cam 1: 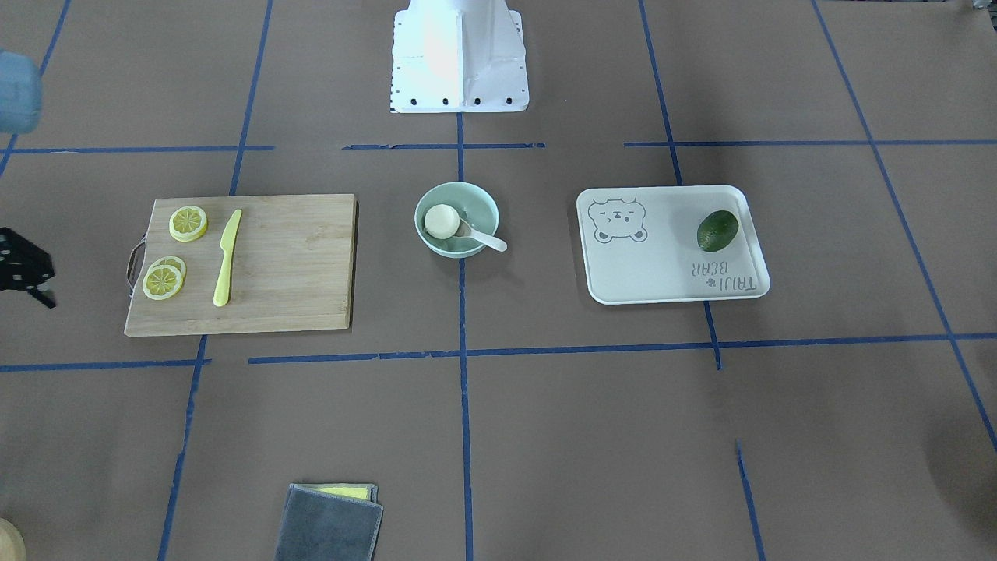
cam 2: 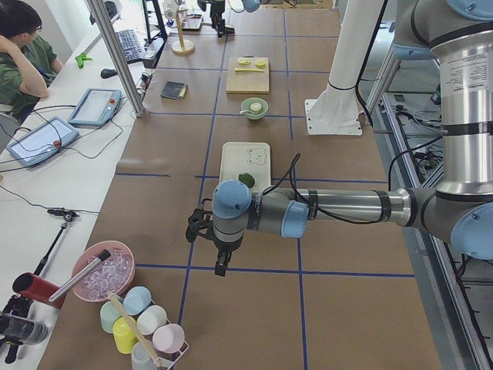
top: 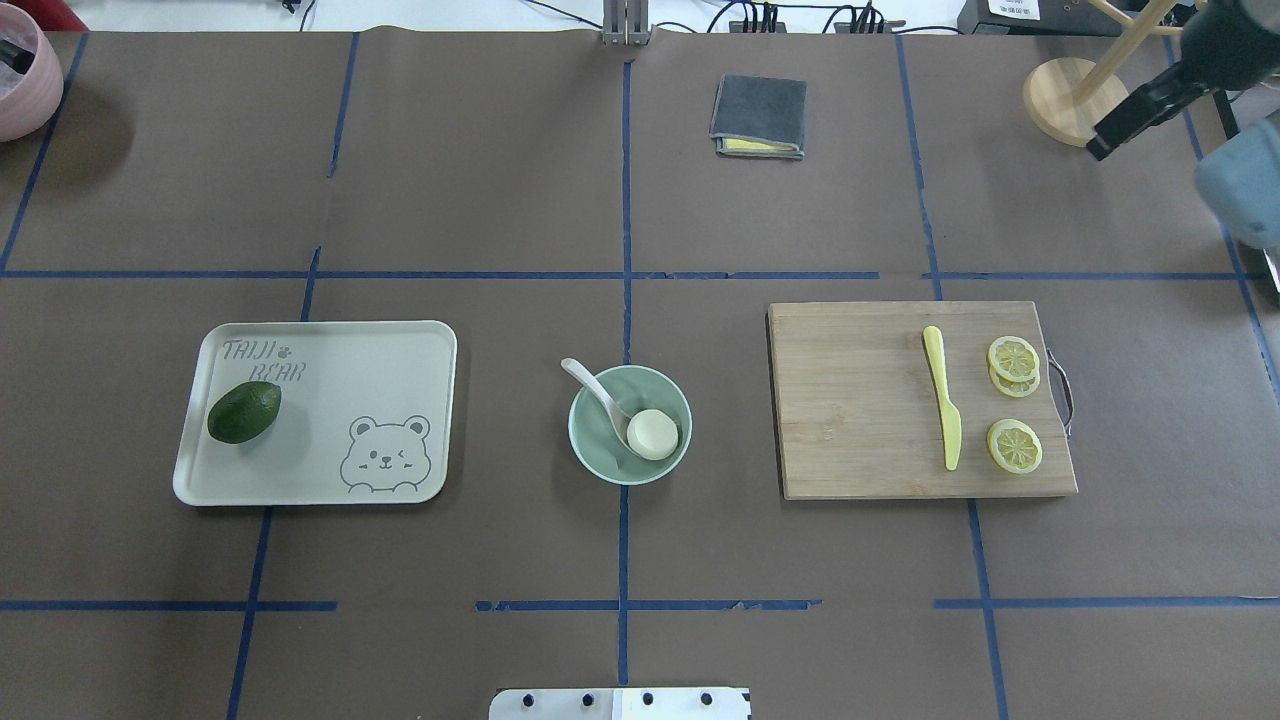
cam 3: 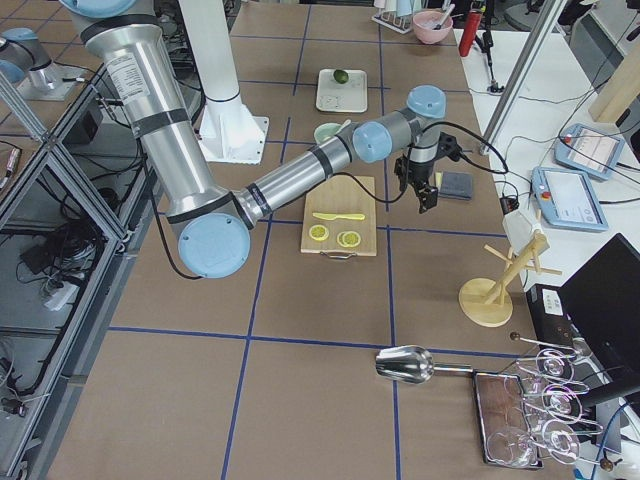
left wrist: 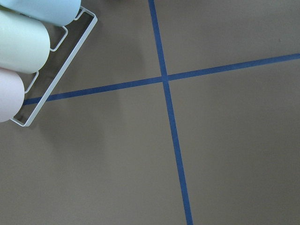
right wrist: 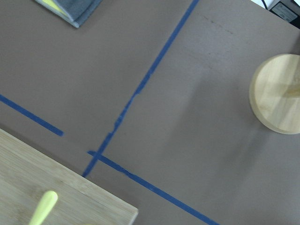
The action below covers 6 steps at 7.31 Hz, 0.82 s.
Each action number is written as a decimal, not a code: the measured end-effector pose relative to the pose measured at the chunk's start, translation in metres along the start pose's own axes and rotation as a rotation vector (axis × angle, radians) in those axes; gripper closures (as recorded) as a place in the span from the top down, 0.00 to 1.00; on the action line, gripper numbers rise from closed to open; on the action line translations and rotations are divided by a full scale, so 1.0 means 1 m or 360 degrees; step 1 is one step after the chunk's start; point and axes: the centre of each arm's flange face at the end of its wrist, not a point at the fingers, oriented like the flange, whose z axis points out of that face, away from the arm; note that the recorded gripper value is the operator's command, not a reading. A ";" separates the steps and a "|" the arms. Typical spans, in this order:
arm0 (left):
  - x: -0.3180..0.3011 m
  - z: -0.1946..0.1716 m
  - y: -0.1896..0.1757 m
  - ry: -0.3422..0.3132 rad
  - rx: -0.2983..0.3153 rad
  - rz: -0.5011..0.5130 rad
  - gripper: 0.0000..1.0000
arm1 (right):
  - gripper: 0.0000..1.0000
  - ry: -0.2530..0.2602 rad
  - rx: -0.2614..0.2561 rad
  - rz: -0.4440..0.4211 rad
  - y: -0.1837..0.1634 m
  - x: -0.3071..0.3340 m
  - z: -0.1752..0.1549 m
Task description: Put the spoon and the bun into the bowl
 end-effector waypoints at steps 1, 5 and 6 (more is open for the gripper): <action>0.002 -0.002 0.001 0.0000 -0.0017 0.0002 1.00 | 1.00 0.0011 -0.0028 -0.0009 0.022 0.051 -0.005; 0.011 -0.011 -0.002 -0.0002 0.0004 0.0065 1.00 | 1.00 0.0041 -0.0158 0.0235 0.180 0.171 0.020; 0.013 -0.013 -0.003 -0.0003 0.0014 0.0081 1.00 | 1.00 0.0048 -0.0162 0.0305 0.225 0.186 0.030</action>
